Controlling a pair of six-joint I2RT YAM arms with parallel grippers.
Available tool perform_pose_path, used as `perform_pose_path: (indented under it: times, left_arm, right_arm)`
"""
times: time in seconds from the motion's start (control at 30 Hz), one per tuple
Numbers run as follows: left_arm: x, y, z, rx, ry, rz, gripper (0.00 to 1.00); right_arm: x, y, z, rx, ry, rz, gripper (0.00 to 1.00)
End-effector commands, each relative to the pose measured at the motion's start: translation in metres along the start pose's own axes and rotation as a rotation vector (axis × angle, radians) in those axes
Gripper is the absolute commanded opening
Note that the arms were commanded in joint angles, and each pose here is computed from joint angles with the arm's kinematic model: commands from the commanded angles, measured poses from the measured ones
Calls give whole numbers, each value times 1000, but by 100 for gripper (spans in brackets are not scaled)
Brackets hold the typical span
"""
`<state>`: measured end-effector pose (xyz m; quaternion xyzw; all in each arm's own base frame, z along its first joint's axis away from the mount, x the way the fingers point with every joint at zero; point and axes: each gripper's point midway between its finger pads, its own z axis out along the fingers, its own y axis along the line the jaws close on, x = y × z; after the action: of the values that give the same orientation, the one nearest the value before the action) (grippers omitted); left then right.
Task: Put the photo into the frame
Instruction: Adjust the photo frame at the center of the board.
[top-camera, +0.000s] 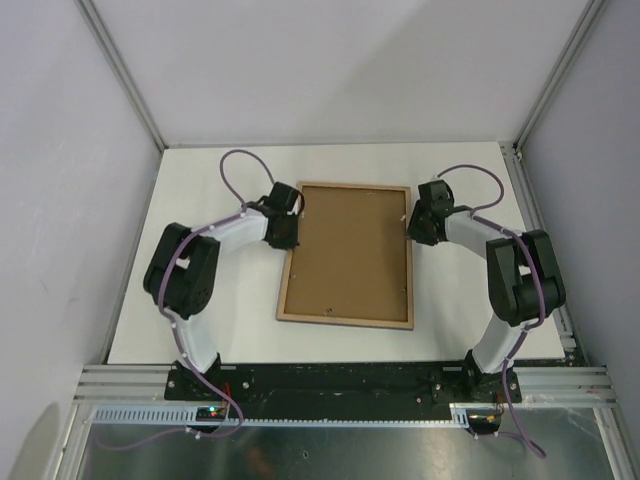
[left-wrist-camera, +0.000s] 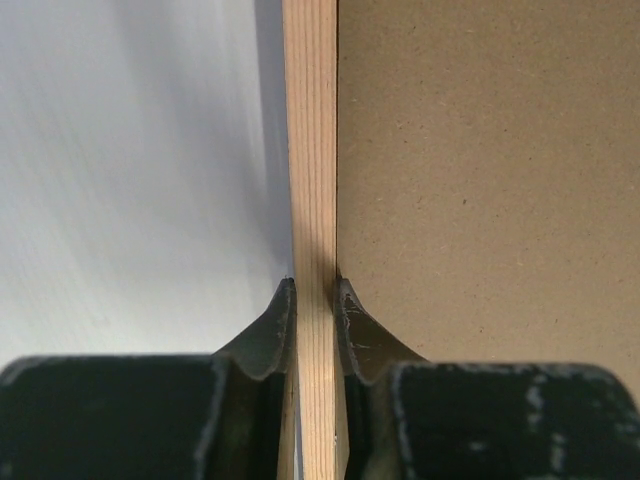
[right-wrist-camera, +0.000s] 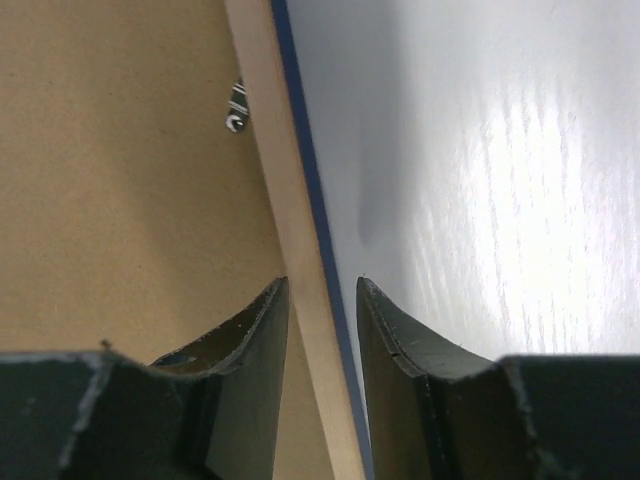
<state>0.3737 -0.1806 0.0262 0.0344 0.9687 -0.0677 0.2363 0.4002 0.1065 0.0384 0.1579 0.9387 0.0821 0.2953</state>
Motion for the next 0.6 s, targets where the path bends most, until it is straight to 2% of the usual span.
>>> perform_pose_path:
  times: [0.0, 0.03, 0.13, 0.27, 0.57]
  left_arm:
    - [32, -10, -28, 3, 10, -47, 0]
    - [37, -10, -32, 6, 10, -50, 0]
    - [49, -10, -46, 21, 2, -56, 0]
    - [59, -10, -57, 47, -2, -59, 0]
    - [65, -9, -64, 52, -11, -73, 0]
  right_arm:
    - [5, 8, -29, -26, -24, -57, 38]
    - [5, 8, -34, -30, -33, -62, 39]
    - [-1, 14, -43, -47, -77, -82, 50]
    - [-9, 21, -36, -53, -107, -91, 60]
    - [1, 14, -15, 30, -64, -89, 61]
